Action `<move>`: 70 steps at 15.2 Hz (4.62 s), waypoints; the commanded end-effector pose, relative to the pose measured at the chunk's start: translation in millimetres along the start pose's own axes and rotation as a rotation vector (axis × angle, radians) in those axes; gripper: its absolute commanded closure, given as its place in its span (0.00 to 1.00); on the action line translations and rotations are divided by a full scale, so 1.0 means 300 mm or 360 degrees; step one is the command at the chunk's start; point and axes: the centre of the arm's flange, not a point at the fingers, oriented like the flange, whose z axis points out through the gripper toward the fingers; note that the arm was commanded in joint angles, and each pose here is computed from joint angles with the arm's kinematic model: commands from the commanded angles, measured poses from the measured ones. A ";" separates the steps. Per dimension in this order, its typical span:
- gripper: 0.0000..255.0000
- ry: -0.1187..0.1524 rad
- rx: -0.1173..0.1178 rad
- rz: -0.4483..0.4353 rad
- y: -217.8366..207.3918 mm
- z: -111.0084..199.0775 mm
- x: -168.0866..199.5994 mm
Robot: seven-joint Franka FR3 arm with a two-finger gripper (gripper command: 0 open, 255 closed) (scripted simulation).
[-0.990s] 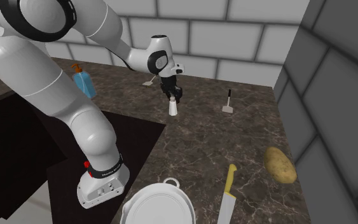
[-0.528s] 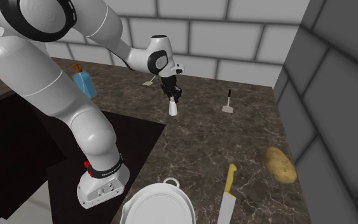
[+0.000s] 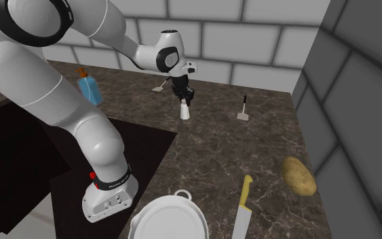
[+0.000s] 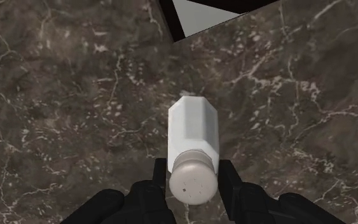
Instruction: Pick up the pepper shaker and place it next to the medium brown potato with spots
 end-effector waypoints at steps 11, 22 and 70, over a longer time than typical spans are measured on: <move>1.00 -0.0001 0.0000 0.0000 0.014 -0.207 0.031; 1.00 -0.0001 0.0000 0.0000 0.030 -0.398 0.060; 1.00 -0.0001 0.0000 0.0000 1.793 -0.428 -0.335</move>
